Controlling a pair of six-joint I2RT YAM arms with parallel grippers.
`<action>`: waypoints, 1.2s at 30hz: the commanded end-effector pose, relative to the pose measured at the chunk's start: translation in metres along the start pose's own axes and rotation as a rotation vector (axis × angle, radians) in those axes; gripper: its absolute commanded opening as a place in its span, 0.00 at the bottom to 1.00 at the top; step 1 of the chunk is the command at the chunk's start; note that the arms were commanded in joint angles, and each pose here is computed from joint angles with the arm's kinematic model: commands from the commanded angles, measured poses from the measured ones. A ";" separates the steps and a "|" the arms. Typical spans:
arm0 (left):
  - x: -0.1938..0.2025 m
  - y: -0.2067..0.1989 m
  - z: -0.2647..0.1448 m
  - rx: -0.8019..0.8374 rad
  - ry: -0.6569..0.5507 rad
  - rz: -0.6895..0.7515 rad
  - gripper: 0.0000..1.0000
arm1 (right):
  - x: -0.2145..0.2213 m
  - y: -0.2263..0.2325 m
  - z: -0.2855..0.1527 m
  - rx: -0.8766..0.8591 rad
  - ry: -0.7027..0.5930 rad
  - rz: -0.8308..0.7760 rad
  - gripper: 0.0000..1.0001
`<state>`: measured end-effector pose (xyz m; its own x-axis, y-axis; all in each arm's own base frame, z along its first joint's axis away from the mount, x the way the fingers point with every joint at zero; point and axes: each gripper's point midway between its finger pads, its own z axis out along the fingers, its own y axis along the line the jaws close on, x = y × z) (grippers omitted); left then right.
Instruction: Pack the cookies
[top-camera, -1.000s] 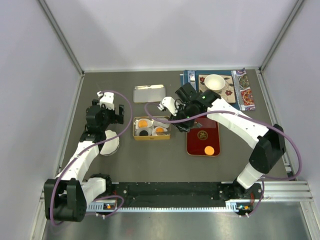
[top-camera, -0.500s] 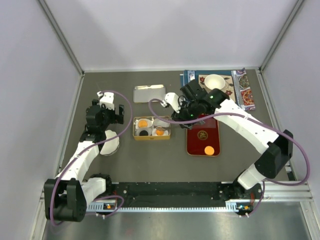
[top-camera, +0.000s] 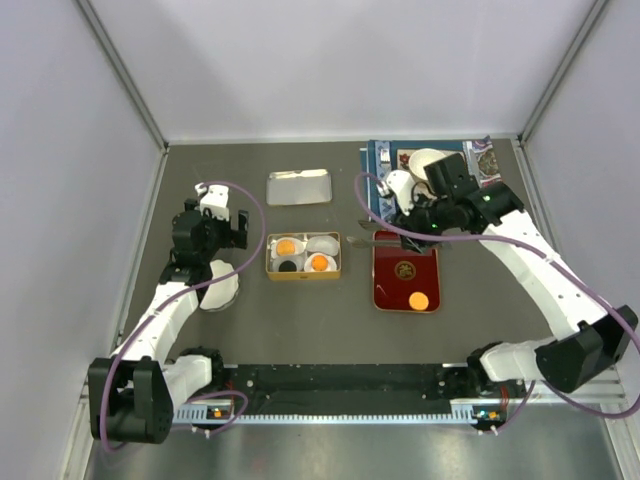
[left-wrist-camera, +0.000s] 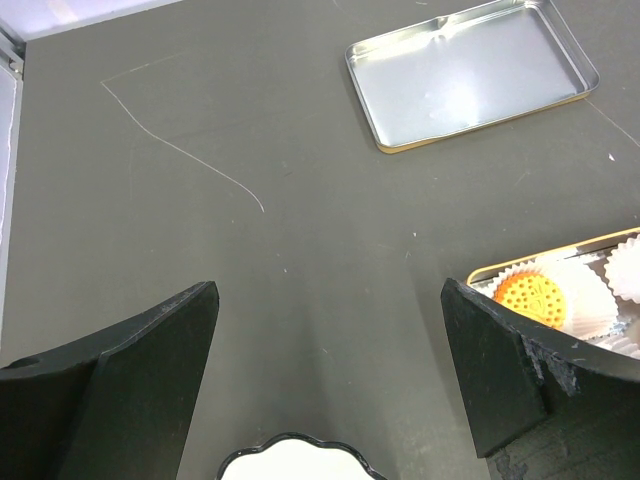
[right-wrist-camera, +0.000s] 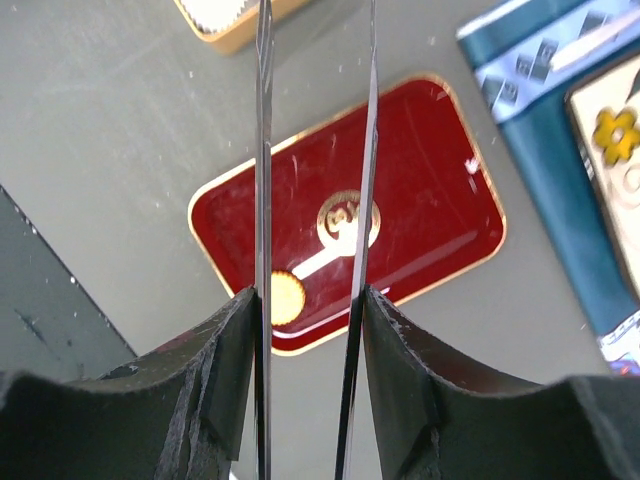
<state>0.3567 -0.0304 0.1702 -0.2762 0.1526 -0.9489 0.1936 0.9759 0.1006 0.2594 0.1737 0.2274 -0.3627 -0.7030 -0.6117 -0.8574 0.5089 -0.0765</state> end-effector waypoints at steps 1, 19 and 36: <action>-0.025 0.002 -0.003 0.003 -0.072 0.009 0.99 | 0.025 0.001 -0.011 -0.003 -0.002 0.055 0.45; -0.019 0.000 -0.002 0.013 -0.055 0.010 0.99 | 0.119 0.019 -0.046 0.014 0.119 0.142 0.44; -0.021 -0.002 -0.003 0.021 -0.059 0.003 0.99 | 0.164 0.045 -0.059 -0.024 0.256 0.161 0.44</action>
<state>0.3548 -0.0326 0.1673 -0.2872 0.1525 -0.9456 0.2068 0.9738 0.0942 0.1573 0.0589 0.1784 -0.5524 -0.7039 -0.4464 -0.7859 0.6183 -0.0024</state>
